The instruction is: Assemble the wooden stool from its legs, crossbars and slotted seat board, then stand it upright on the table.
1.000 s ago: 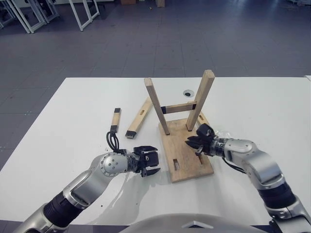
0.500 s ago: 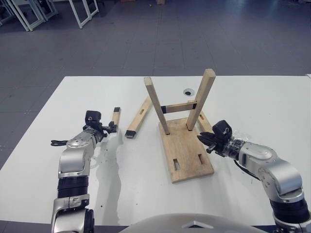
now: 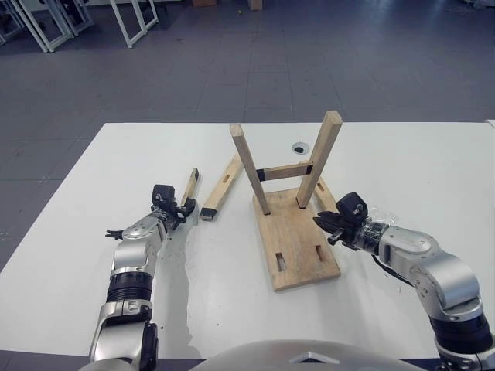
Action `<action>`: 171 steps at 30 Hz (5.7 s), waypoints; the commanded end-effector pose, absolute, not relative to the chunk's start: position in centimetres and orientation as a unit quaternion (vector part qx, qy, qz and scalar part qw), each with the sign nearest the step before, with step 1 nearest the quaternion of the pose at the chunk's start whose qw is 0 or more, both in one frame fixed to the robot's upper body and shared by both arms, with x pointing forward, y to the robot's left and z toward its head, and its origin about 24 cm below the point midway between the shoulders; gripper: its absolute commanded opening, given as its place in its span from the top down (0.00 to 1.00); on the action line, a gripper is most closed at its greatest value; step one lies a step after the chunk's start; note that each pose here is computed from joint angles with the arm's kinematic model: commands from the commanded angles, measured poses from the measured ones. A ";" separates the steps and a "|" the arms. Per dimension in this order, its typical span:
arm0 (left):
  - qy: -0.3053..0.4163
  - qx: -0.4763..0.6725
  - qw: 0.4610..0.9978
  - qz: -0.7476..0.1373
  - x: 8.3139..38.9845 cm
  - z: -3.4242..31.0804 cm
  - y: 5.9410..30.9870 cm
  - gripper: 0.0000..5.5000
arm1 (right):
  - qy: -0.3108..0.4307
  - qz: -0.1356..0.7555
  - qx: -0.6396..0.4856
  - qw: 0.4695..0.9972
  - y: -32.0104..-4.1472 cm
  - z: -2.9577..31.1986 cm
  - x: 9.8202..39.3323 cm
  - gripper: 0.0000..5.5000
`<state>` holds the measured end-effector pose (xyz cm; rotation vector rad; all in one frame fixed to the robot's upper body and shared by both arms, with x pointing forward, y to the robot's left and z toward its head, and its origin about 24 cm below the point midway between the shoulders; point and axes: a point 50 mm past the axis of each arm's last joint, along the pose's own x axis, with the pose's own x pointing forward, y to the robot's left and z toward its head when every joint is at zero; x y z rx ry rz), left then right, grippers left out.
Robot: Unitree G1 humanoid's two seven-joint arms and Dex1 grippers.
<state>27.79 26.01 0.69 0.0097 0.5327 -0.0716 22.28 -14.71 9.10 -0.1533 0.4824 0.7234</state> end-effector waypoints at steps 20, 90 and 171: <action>0.063 -0.339 0.904 -0.255 20.9 7.0 23.7 0.92 | 0.151 0.406 0.277 0.858 -13.4 14.6 24.6 0.60; 0.209 -0.086 0.965 -0.133 24.5 4.3 19.6 0.47 | 0.061 0.181 0.045 0.981 -16.7 13.0 32.4 0.93; 0.227 -0.021 0.966 -0.119 24.3 2.6 18.8 0.47 | 0.120 -0.025 -0.030 0.992 -19.2 8.4 30.6 0.72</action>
